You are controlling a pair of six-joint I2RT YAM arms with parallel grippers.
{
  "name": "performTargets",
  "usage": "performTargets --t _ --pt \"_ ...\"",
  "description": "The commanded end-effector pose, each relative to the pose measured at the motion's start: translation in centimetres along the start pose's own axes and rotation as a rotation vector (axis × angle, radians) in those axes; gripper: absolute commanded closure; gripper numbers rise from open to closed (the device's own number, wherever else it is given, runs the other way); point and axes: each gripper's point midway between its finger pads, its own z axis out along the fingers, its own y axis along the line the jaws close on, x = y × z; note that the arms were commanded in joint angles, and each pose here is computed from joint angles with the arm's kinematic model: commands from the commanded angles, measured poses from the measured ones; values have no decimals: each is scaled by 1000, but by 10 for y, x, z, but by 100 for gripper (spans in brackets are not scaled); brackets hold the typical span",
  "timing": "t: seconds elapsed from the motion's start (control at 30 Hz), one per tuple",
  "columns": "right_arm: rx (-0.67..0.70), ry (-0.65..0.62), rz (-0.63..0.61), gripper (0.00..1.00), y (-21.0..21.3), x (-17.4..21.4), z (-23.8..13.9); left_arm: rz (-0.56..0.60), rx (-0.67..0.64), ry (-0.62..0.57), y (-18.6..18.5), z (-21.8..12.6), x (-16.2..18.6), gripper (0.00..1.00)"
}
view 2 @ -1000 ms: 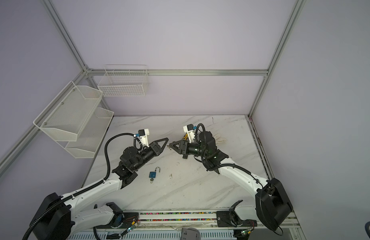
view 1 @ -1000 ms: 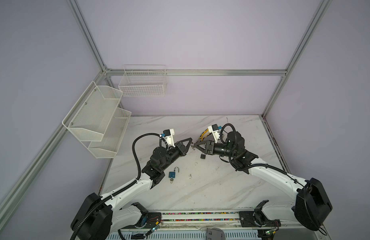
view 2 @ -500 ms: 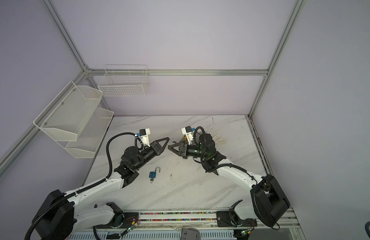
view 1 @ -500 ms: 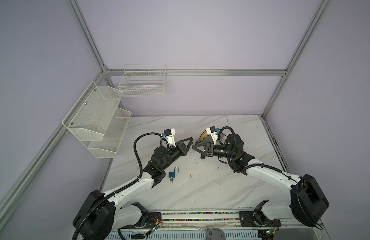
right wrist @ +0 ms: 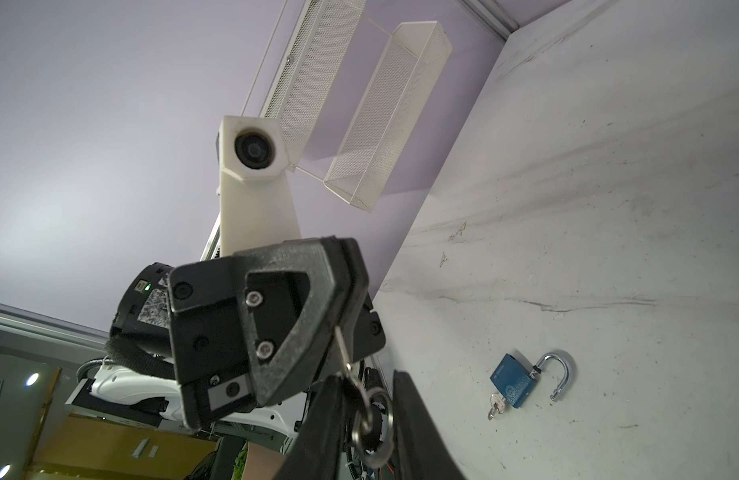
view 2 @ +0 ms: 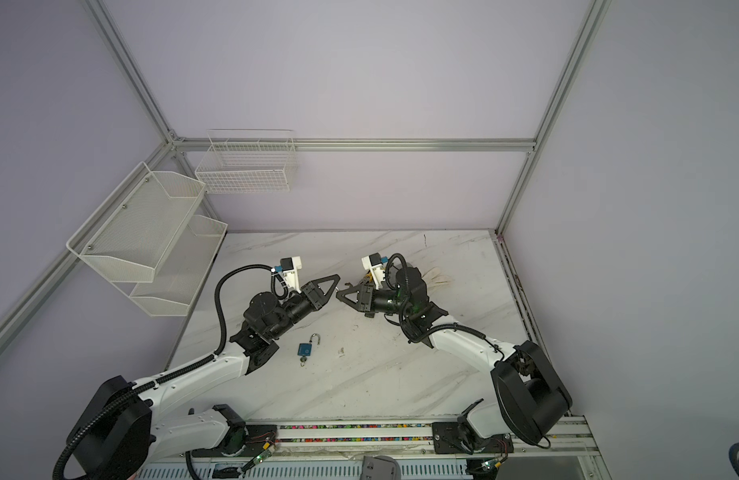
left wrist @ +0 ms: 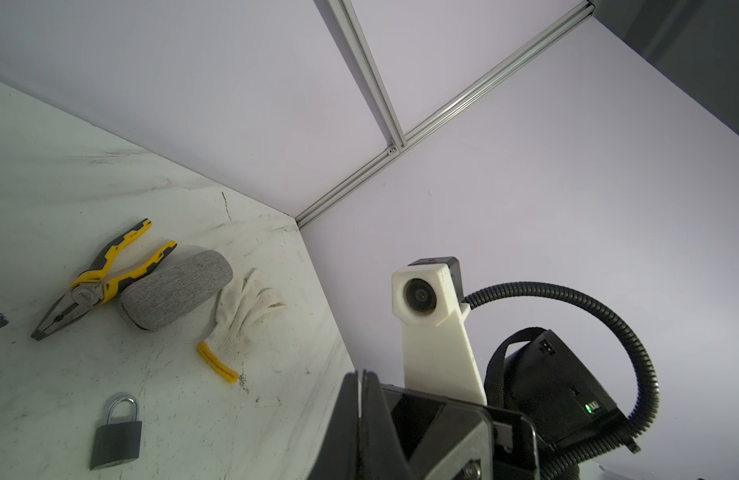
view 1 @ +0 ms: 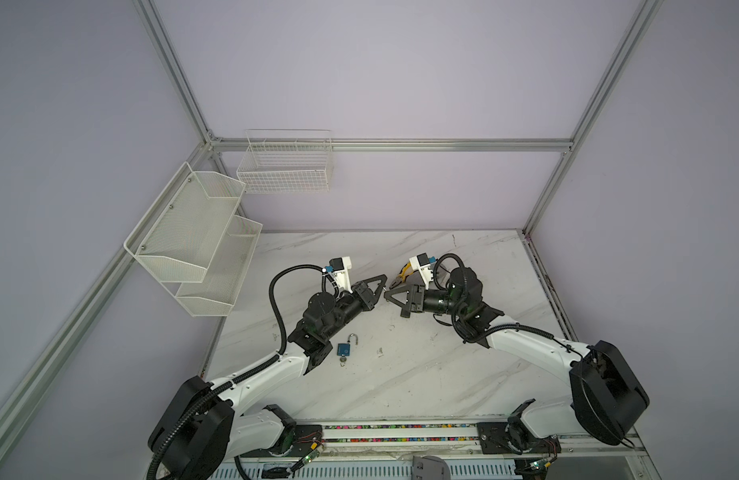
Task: Unlock with the key
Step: 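Swing the left gripper over the black padlock while the right holds the key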
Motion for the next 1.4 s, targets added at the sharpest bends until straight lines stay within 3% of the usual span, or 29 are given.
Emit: performTargets --t 0.0,0.4,0.6,0.77,1.0,1.37 --pt "-45 -26 -33 80 12 -9 -3 24 138 -77 -52 5 -35 100" --pt "-42 -55 -44 99 15 -16 -11 40 94 -80 -48 6 -38 100" --pt "-39 -98 -60 100 22 -25 -27 73 55 -88 -46 3 -43 54" --pt "12 -126 -56 100 15 -27 -43 120 -50 -78 -33 -6 -45 40" --pt "159 -169 -63 100 -6 -29 -69 176 -238 -2 -5 -20 -35 35" --pt "531 -171 -40 100 -72 -14 -102 226 -486 345 48 5 29 33"
